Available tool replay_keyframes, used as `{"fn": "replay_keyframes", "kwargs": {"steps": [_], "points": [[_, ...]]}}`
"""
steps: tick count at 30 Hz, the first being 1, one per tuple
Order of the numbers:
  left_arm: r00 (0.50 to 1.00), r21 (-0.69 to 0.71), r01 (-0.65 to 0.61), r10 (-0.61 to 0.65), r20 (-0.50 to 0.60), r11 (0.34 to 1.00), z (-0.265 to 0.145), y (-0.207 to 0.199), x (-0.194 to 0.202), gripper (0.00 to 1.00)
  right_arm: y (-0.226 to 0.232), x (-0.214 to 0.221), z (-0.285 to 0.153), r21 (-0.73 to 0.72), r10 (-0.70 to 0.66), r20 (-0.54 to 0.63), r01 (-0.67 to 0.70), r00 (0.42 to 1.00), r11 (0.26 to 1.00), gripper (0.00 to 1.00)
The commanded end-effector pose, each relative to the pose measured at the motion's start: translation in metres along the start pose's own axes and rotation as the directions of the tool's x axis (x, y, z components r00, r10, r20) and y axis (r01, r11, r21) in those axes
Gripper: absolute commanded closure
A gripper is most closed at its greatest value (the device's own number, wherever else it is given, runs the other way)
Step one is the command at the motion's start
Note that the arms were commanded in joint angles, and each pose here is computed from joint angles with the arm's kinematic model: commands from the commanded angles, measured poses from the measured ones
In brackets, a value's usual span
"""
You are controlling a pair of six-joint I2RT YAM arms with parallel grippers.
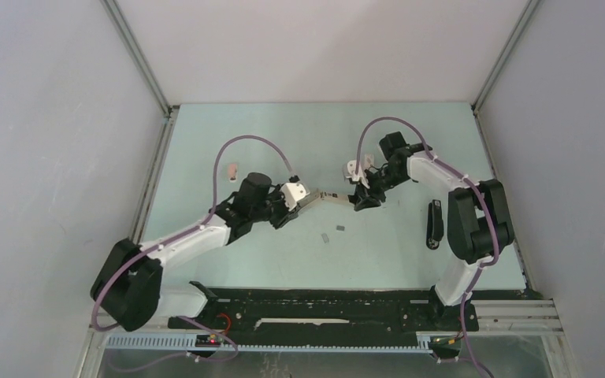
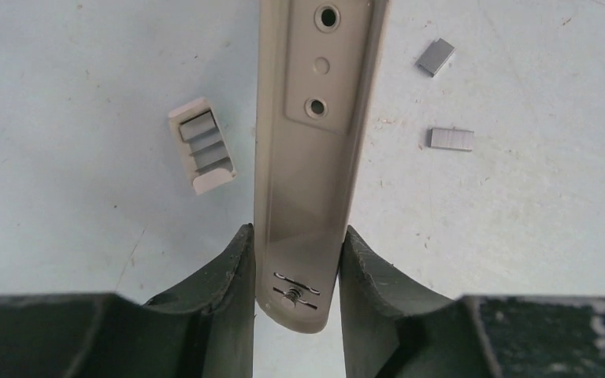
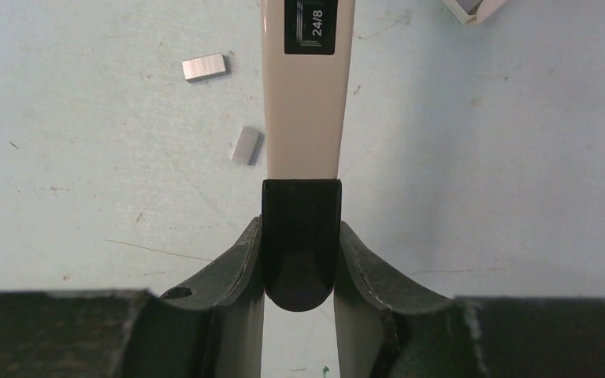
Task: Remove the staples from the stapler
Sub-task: Unload the staple at the center of the board.
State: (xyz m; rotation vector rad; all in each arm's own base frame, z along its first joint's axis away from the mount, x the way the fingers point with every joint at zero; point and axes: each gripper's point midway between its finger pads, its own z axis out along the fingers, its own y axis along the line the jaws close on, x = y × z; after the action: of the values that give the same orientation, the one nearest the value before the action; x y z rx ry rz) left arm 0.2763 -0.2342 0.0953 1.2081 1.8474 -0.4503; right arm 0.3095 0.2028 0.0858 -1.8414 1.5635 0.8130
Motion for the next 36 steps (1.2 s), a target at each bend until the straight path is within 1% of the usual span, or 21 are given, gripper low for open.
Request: {"fn": "replay_keyframes", "kwargs": {"steps": [1,2,3,4,6,9,11,15,20,23,25,30,32,33,36], "points": [[0.998,-0.056,-0.009,0.012,0.065,0.998,-0.018,0.009,-0.032,1.0,-0.014,-0.014,-0.001,0.039,-0.094,-0.021,0.095,0.995,0.995,1.0],[0.999,-0.041,0.0,0.002,0.054,0.999,-0.014,0.006,-0.029,0.99,-0.014,-0.013,0.0,0.037,-0.092,-0.026,0.093,0.995,0.995,1.0],[0.999,-0.03,0.02,-0.019,0.037,0.999,-0.01,0.005,-0.025,0.95,-0.014,-0.011,0.001,0.036,-0.087,-0.032,0.088,0.996,0.995,1.0],[0.999,-0.022,0.047,-0.047,0.011,0.999,-0.004,0.004,-0.02,0.85,-0.014,-0.009,0.002,0.033,-0.082,-0.041,0.084,0.996,0.996,1.0],[0.994,-0.006,0.092,-0.093,-0.053,0.996,0.006,0.003,-0.014,0.69,-0.013,-0.002,0.005,0.025,-0.07,-0.062,0.071,0.996,0.997,1.0],[0.987,-0.014,0.123,-0.124,-0.106,0.992,0.016,0.004,-0.009,0.46,-0.013,0.004,0.007,0.019,-0.061,-0.086,0.062,0.994,0.998,1.0],[0.984,-0.025,0.125,-0.128,-0.126,0.992,0.018,0.005,-0.006,0.38,-0.012,0.007,0.008,0.017,-0.054,-0.099,0.056,0.994,0.998,1.0],[0.985,-0.051,0.115,-0.121,-0.124,0.992,0.014,0.007,-0.006,0.27,-0.012,0.011,0.007,0.016,-0.047,-0.113,0.049,0.992,0.999,1.0],[0.993,-0.081,0.066,-0.074,-0.097,0.995,0.001,0.01,-0.007,0.21,-0.011,0.01,0.006,0.013,-0.043,-0.104,0.045,0.994,0.999,1.0],[0.996,-0.073,0.021,-0.027,-0.084,0.997,-0.003,0.009,-0.008,0.2,-0.01,0.005,0.002,0.016,-0.057,-0.089,0.059,0.994,0.998,1.0],[0.997,-0.049,-0.012,0.008,-0.081,0.999,-0.004,0.006,-0.009,0.2,-0.008,0.002,-0.002,0.014,-0.067,-0.07,0.069,0.995,0.998,1.0],[0.989,0.076,-0.12,0.126,-0.08,0.99,0.004,-0.006,-0.009,0.2,-0.009,0.001,-0.011,0.03,-0.077,-0.063,0.079,0.995,0.996,1.0],[0.984,0.108,-0.139,0.15,-0.099,0.984,0.01,-0.005,-0.012,0.21,-0.009,0.002,-0.013,0.03,-0.078,-0.063,0.08,0.995,0.996,1.0],[0.98,0.131,-0.135,0.151,-0.128,0.982,0.013,-0.007,-0.006,0.21,-0.009,0.002,-0.014,0.031,-0.078,-0.062,0.08,0.995,0.996,1.0],[0.973,0.174,-0.134,0.163,-0.164,0.976,0.021,-0.007,-0.005,0.22,-0.008,0.004,-0.017,0.032,-0.075,-0.059,0.077,0.995,0.997,1.0]]}}
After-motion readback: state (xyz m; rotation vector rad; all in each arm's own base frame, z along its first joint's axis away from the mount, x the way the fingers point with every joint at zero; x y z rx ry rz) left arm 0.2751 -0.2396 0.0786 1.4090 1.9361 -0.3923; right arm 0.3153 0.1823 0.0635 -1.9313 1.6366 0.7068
